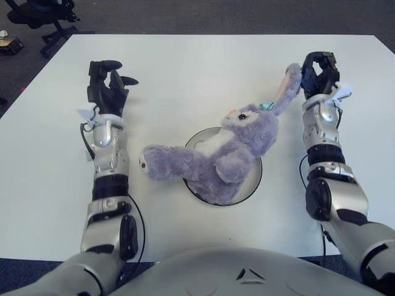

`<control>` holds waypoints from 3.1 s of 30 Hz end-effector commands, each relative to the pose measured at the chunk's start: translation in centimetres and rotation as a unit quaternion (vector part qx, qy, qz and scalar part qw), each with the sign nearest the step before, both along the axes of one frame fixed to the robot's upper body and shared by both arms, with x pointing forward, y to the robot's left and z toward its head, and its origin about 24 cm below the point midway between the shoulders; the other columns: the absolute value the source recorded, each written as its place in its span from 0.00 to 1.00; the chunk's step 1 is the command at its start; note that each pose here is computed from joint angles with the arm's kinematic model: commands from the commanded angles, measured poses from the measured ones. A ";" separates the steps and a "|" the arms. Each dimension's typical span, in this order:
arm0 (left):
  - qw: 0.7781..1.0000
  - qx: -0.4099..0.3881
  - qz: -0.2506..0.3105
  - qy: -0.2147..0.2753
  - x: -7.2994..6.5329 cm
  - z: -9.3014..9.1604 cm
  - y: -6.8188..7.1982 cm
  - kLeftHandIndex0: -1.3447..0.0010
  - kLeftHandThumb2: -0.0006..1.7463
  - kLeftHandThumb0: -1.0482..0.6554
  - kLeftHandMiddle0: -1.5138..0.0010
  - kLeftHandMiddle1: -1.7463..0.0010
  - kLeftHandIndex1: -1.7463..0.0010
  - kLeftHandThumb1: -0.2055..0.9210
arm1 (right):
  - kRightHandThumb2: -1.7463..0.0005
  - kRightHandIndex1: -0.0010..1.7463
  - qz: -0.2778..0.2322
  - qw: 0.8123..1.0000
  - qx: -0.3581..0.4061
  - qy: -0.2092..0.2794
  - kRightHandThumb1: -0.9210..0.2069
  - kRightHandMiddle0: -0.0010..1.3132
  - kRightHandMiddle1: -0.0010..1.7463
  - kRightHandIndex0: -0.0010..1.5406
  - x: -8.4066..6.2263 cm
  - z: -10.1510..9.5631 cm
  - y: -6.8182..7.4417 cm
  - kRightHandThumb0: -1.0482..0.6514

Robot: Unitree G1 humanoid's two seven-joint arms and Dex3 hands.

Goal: Put the doll into the plate.

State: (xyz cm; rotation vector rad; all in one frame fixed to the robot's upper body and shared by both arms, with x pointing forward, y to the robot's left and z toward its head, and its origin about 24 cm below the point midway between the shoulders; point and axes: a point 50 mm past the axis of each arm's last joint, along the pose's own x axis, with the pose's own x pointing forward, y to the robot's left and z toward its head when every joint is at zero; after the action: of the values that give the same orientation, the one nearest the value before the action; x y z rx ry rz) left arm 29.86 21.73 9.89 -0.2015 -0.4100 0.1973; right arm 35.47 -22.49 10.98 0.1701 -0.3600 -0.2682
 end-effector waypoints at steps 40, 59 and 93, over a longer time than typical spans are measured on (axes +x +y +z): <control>0.992 0.033 -0.079 0.095 -0.6 -0.3 -1.2 0.84 0.29 0.41 0.58 0.00 0.00 0.99 | 0.52 1.00 -0.064 0.978 -0.171 -0.102 0.22 0.27 1.00 0.57 -4.7 -3.1 0.2 0.39; 0.990 0.035 -0.092 0.104 -0.8 -0.3 -1.0 0.84 0.29 0.41 0.60 0.00 0.00 1.00 | 0.52 1.00 -0.016 0.987 -0.156 -0.044 0.21 0.27 1.00 0.59 -4.1 -3.7 0.3 0.39; 0.990 0.044 -0.109 0.075 -1.3 0.1 -0.9 0.84 0.29 0.41 0.57 0.00 0.00 1.00 | 0.52 1.00 0.025 0.975 -0.221 0.008 0.22 0.27 1.00 0.59 -4.5 -2.7 1.0 0.39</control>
State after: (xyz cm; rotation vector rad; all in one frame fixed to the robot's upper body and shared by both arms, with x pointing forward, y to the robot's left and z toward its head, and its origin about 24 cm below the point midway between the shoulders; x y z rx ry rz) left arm 28.87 20.55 9.91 -0.1448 -0.2311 -0.0172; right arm 31.13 -21.47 8.41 -0.2495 -0.3998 -0.1411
